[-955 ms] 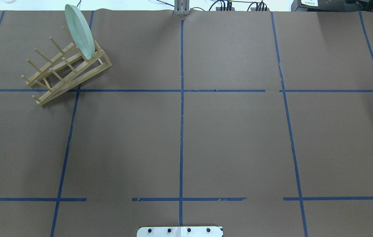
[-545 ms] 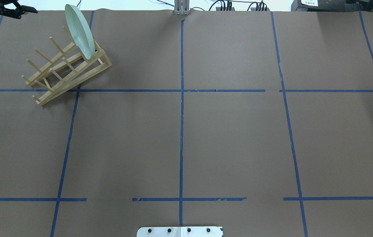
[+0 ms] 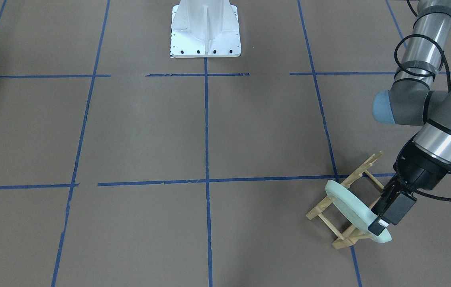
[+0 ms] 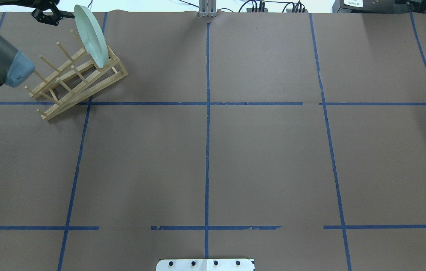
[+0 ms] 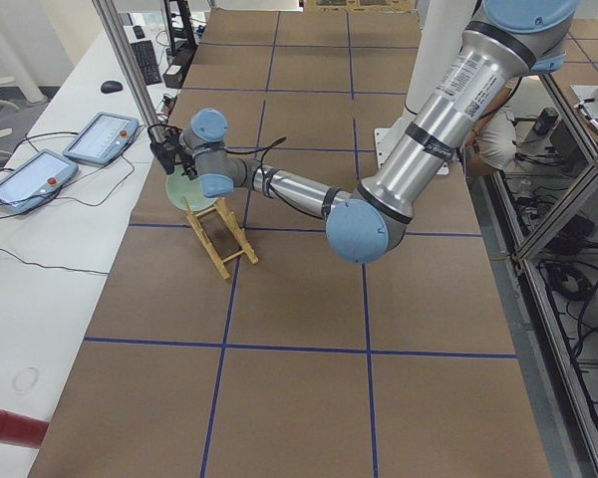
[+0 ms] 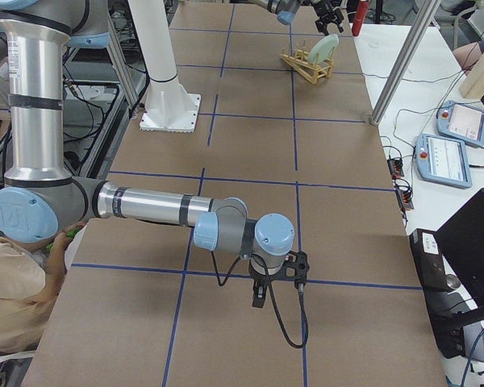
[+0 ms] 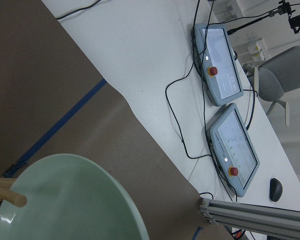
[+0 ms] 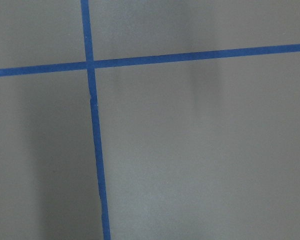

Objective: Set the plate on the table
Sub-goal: 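Reach the left gripper to the pale green plate's rim in the rack, then grasp the plate rim with the left gripper and lift it from the rack, then carry the plate with the left gripper toward the robot and lower it flat, then open the left gripper to release the plate on the table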

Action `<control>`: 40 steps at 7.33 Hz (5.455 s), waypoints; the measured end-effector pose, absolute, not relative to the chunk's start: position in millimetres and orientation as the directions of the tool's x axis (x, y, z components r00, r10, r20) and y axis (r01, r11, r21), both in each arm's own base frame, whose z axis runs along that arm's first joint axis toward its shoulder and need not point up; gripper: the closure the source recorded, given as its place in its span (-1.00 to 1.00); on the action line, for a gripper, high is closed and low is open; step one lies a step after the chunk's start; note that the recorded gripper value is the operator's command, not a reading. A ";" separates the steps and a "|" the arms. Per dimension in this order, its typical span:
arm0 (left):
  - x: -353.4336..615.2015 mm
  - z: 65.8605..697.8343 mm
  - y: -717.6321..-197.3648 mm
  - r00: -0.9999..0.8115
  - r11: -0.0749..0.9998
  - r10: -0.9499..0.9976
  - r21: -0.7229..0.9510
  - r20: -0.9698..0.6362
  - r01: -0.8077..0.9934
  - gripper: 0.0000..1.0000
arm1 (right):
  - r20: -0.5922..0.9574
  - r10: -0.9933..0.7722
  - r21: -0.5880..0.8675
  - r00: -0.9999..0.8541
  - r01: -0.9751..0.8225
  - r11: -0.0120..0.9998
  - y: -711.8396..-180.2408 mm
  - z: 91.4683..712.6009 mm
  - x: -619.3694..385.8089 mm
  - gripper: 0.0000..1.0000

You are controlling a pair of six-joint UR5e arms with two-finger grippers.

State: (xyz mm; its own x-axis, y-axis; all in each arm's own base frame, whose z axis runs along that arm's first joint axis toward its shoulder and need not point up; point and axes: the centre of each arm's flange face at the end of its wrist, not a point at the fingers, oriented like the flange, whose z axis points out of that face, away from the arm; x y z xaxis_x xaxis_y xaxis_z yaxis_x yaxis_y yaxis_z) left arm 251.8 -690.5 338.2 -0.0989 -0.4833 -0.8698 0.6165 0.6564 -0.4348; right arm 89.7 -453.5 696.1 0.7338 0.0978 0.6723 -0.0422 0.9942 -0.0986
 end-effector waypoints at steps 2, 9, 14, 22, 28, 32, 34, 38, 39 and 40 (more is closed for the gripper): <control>257.9 333.6 -690.8 -0.108 0.652 -0.487 -0.443 -0.867 0.616 1.00 | 0.672 0.098 -0.099 0.734 -0.042 0.994 -453.3 696.3 89.7 -1.00; 256.2 309.1 -695.5 -0.198 0.615 -0.483 -0.491 -0.853 0.616 1.00 | 0.672 0.098 -0.099 0.734 -0.042 0.994 -453.4 696.2 89.7 -1.00; 241.6 237.4 -666.1 -0.232 0.628 -0.464 -0.502 -0.855 0.594 1.00 | 0.672 0.098 -0.099 0.734 -0.042 0.994 -453.4 696.2 89.7 -1.00; 438.3 212.8 -471.7 0.408 0.669 -0.730 -0.448 -0.548 0.594 1.00 | 0.672 0.098 -0.099 0.734 -0.042 0.994 -453.5 696.1 89.7 -1.00; 584.0 211.4 -466.2 0.839 0.918 -0.396 -0.182 -0.373 0.353 1.00 | 0.672 0.098 -0.098 0.734 -0.042 0.994 -453.7 695.9 89.8 -1.00; 618.9 214.4 -433.6 0.872 0.948 -0.320 -0.126 -0.371 0.294 -0.99 | 0.672 0.097 -0.098 0.734 -0.042 0.994 -454.0 695.7 89.8 -1.00; 611.6 197.4 -438.7 0.852 0.948 -0.314 -0.095 -0.419 0.302 -1.00 | 0.672 0.097 -0.098 0.734 -0.042 0.994 -453.9 695.7 89.8 -1.00; 418.3 159.2 -537.8 0.708 0.939 -0.262 -0.004 -0.656 0.343 -1.00 | 0.672 0.098 -0.099 0.734 -0.042 0.994 -453.5 696.1 89.7 -1.00; 357.7 183.0 -562.6 0.664 0.940 -0.236 0.007 -0.710 0.341 -1.00 | 0.672 0.098 -0.099 0.734 -0.042 0.994 -453.5 696.1 89.7 -1.00; 298.0 216.2 -583.7 0.642 0.947 -0.192 0.033 -0.742 0.321 -1.00 | 0.672 0.098 -0.099 0.734 -0.042 0.994 -453.5 696.1 89.7 -1.00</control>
State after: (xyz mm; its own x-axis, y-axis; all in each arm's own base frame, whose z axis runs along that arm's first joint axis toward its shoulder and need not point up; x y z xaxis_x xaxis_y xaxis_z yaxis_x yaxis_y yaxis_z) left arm 298.0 -583.7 216.2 0.6421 -0.1922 -0.7422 0.3210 0.9465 0.0326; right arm 89.7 -453.5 696.1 0.7338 0.0978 0.6723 -0.0422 0.9942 -0.0986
